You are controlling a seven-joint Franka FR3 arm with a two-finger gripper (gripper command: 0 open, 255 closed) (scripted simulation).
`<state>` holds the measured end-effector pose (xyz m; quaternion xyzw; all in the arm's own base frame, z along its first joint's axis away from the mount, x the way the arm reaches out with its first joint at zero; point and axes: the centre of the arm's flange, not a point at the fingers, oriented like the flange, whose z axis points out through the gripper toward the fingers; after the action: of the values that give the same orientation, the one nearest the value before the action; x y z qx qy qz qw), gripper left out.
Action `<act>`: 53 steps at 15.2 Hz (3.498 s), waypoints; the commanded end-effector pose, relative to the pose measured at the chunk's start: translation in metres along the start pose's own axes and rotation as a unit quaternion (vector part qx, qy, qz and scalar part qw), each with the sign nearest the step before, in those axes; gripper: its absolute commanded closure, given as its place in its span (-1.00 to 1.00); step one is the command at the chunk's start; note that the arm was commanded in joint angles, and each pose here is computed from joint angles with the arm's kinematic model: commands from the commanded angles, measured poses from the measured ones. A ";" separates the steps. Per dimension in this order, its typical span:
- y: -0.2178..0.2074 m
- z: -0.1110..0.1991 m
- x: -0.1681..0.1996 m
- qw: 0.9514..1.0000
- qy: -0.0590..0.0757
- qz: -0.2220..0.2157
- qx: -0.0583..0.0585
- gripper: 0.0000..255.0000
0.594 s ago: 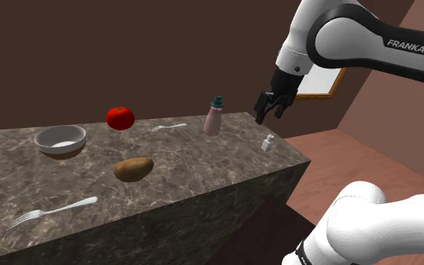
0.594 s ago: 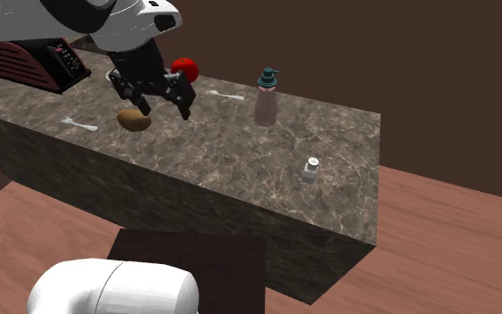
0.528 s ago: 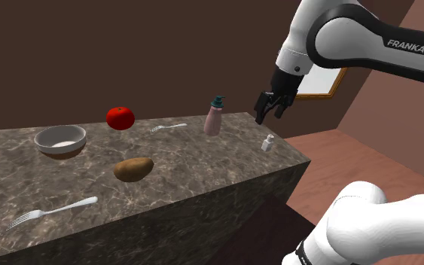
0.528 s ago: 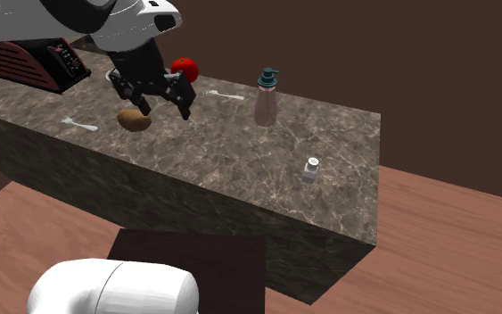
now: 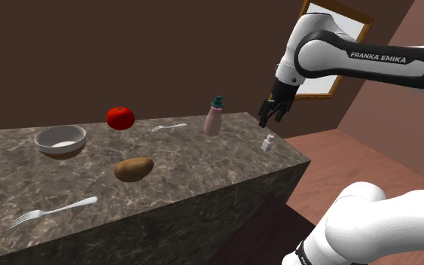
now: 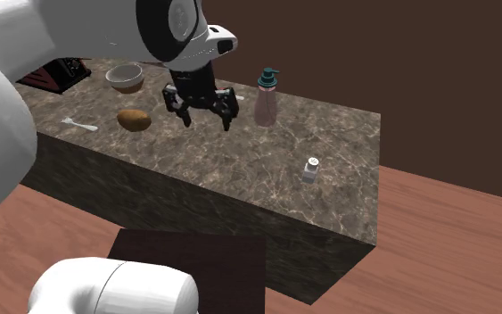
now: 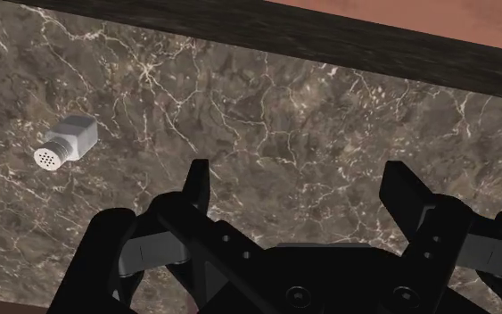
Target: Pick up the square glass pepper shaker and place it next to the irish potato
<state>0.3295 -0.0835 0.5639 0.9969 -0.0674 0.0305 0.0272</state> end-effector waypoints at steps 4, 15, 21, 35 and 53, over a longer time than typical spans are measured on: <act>0.058 0.035 0.018 1.000 -0.014 -0.012 0.008 -1.00; 0.175 0.121 0.064 0.998 -0.047 -0.036 0.026 -1.00; 0.237 0.170 0.090 0.996 -0.064 -0.049 0.035 -1.00; 0.275 0.244 0.101 0.995 -0.076 -0.057 0.041 -1.00; 0.275 0.234 0.101 0.995 -0.076 -0.058 0.041 1.00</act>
<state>0.4056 -0.3827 0.3476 0.9988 -0.0105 -0.0442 -0.0176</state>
